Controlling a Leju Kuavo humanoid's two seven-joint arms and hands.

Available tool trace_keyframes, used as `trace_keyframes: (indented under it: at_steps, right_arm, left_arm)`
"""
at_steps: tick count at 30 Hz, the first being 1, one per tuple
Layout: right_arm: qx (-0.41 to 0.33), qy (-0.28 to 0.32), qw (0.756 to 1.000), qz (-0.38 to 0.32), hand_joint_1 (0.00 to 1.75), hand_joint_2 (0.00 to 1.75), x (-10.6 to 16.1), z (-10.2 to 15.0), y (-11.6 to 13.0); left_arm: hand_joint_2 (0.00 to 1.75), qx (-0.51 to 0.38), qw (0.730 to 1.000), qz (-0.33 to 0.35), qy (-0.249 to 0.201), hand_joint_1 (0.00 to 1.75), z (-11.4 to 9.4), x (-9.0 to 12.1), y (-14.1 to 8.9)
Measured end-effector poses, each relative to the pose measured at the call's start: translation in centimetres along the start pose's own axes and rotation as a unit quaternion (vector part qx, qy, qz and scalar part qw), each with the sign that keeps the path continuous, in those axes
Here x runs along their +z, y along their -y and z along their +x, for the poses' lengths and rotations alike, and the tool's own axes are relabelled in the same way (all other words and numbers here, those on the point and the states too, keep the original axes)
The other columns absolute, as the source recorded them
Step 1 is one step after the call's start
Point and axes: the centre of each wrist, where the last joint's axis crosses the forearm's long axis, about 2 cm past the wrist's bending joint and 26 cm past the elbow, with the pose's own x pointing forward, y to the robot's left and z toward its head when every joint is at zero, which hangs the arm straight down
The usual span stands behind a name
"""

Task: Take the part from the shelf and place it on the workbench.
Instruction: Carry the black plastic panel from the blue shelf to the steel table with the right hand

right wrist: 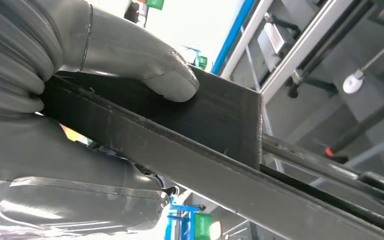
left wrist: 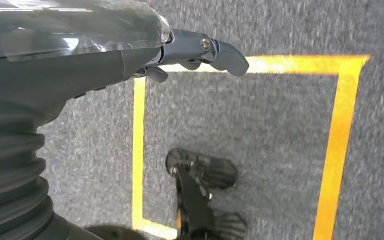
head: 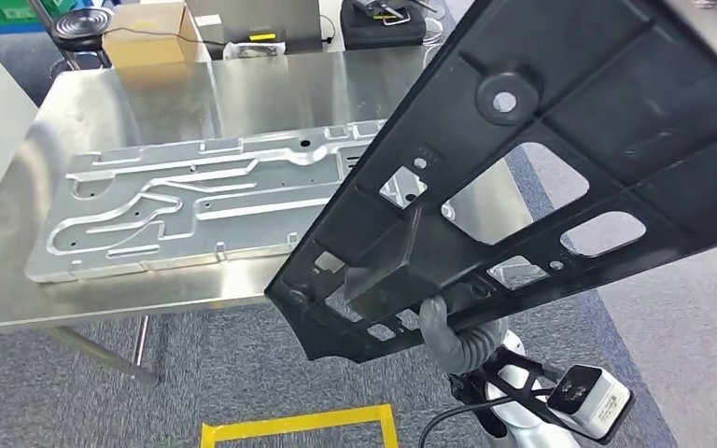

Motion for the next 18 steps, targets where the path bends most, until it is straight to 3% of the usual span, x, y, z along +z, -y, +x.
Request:
trace_keyframes:
  at_steps: [13,18]
  right_arm:
    - [0.022,-0.015,1.000,0.002,1.75,1.75,0.9,0.1,-0.6]
    - [0.069,-0.020,0.997,0.004,1.75,1.75,0.1,-1.0,1.7]
  left_arm:
    - [1.75,0.005,1.000,0.008,-0.002,0.00,-0.2,0.0,-0.1]
    - [1.75,0.007,1.000,0.008,0.002,0.00,-0.2,0.1,0.1]
